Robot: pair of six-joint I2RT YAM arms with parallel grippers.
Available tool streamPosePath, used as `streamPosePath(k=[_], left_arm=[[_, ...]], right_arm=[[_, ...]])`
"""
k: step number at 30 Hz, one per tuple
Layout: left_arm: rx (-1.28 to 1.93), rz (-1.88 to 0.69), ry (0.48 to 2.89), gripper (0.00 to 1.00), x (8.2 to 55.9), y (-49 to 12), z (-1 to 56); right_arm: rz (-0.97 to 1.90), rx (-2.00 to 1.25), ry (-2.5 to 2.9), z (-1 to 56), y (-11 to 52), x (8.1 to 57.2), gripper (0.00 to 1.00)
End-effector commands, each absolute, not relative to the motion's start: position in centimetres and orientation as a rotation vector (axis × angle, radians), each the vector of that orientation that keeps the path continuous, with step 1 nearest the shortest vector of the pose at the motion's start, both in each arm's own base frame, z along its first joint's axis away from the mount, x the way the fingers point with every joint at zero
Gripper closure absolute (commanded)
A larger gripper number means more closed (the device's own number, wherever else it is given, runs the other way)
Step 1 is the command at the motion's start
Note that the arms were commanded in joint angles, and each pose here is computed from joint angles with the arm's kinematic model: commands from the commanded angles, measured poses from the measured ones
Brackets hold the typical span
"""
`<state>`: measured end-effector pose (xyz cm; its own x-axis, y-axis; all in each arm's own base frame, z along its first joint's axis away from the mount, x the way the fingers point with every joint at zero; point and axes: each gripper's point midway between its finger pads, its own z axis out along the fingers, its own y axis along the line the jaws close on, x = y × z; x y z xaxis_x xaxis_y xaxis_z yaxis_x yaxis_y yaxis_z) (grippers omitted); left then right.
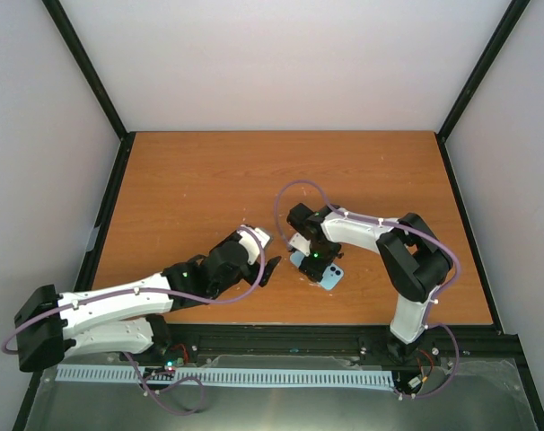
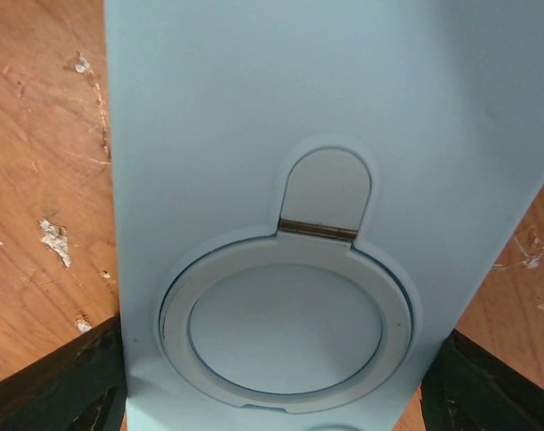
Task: Take the phone out of the phone case
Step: Pick up the phone at the center of the board.
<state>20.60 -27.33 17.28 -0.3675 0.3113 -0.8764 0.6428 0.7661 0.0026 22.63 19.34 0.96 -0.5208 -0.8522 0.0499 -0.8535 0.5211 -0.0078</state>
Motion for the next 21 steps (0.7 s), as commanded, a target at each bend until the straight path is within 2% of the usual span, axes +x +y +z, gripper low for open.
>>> streamPosePath(k=[1, 5, 10, 13, 16, 21], left_arm=[[0.666, -0.461, 1.972, 0.16, 20.6, -27.7, 17.9], [0.746, -0.497, 1.985, 0.21, 20.1, -29.3, 15.8], [0.932, -0.506, 1.871, 0.23, 18.2, -31.9, 15.1], [1.057, -0.513, 1.793, 0.25, 16.1, -33.3, 14.4], [1.165, -0.482, 1.750, 0.30, 15.0, -33.9, 12.9], [1.281, -0.378, 1.676, 0.35, 15.5, -35.2, 11.3]], right_arm=[[0.034, 1.529, -2.632, -1.7, 18.5, 21.5, 0.45], [-0.146, 1.544, -2.632, 1.2, 18.5, 21.6, 0.58], [-0.248, 1.645, -2.589, 4.4, 18.0, 21.3, 0.60], [-0.285, 1.653, -2.565, 5.2, 17.4, 21.0, 0.66], [-0.345, 1.644, -2.544, 5.7, 16.9, 20.9, 0.68], [-0.425, 1.657, -2.469, 6.1, 17.1, 19.9, 0.68]])
